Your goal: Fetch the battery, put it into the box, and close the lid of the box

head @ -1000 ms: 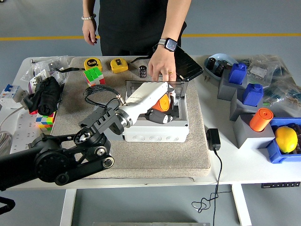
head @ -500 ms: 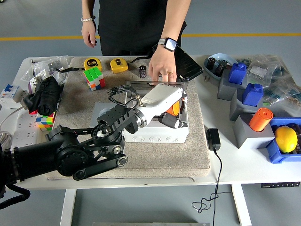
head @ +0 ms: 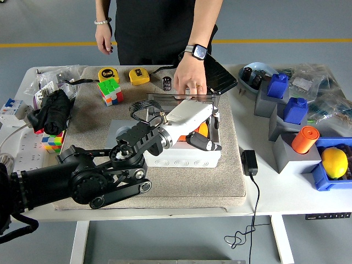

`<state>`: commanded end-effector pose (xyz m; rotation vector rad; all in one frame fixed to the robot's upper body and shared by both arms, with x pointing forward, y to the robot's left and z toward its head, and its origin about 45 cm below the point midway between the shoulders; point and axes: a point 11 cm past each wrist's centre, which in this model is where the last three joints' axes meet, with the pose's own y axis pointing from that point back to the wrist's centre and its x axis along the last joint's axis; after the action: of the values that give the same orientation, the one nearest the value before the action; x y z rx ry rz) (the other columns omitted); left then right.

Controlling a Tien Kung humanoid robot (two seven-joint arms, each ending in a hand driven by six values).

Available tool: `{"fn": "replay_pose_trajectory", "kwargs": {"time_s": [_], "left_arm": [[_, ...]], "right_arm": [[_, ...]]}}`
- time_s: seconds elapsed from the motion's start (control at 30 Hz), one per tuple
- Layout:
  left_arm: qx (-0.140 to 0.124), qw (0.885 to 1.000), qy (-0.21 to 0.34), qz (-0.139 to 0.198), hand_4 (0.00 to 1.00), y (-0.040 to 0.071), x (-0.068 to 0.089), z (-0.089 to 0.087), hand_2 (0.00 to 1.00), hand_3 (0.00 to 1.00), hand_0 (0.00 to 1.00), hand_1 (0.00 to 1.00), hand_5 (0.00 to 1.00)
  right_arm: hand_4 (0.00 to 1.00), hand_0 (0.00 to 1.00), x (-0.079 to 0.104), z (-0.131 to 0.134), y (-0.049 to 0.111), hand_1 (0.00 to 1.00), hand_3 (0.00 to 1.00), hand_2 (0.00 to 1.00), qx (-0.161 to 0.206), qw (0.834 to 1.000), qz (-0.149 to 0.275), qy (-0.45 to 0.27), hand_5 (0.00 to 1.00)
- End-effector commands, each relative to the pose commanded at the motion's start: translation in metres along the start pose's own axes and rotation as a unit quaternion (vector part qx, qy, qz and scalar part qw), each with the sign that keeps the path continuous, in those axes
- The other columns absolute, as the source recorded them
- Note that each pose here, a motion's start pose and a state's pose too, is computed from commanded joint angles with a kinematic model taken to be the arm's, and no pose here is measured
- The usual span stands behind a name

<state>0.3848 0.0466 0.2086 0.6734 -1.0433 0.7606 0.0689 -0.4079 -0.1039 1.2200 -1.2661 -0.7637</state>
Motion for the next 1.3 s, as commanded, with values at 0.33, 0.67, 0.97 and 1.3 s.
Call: {"fn": "replay_pose_trajectory", "kwargs": {"time_s": [0.33, 0.67, 0.97, 1.3], "left_arm": [[-0.003, 1.0, 0.014, 0.003, 0.998, 0.002, 0.002, 0.0, 0.445, 0.517, 0.305, 0.412, 0.375], [-0.014, 0.998, 0.057, 0.02, 0.998, 0.013, 0.015, 0.003, 0.505, 0.529, 0.371, 0.542, 0.384], [-0.023, 0.992, 0.117, 0.049, 0.998, 0.037, 0.027, -0.005, 0.505, 0.523, 0.344, 0.519, 0.407], [0.013, 0.986, 0.149, 0.079, 0.998, 0.074, 0.037, -0.041, 0.508, 0.519, 0.335, 0.516, 0.413]], "right_arm": [[0.93, 0.595, 0.0, 0.001, 0.0, 0.607, 0.574, 0.587, 0.0, 1.0, 0.001, -0.001, 0.446], [0.93, 0.594, 0.0, 0.001, 0.0, 0.607, 0.574, 0.588, 0.0, 1.0, 0.001, -0.002, 0.445], [0.929, 0.594, 0.0, 0.003, 0.0, 0.607, 0.573, 0.587, -0.002, 1.0, 0.001, -0.003, 0.444], [0.929, 0.594, -0.001, 0.004, 0.0, 0.607, 0.572, 0.587, -0.003, 1.0, 0.001, -0.004, 0.444]]}}
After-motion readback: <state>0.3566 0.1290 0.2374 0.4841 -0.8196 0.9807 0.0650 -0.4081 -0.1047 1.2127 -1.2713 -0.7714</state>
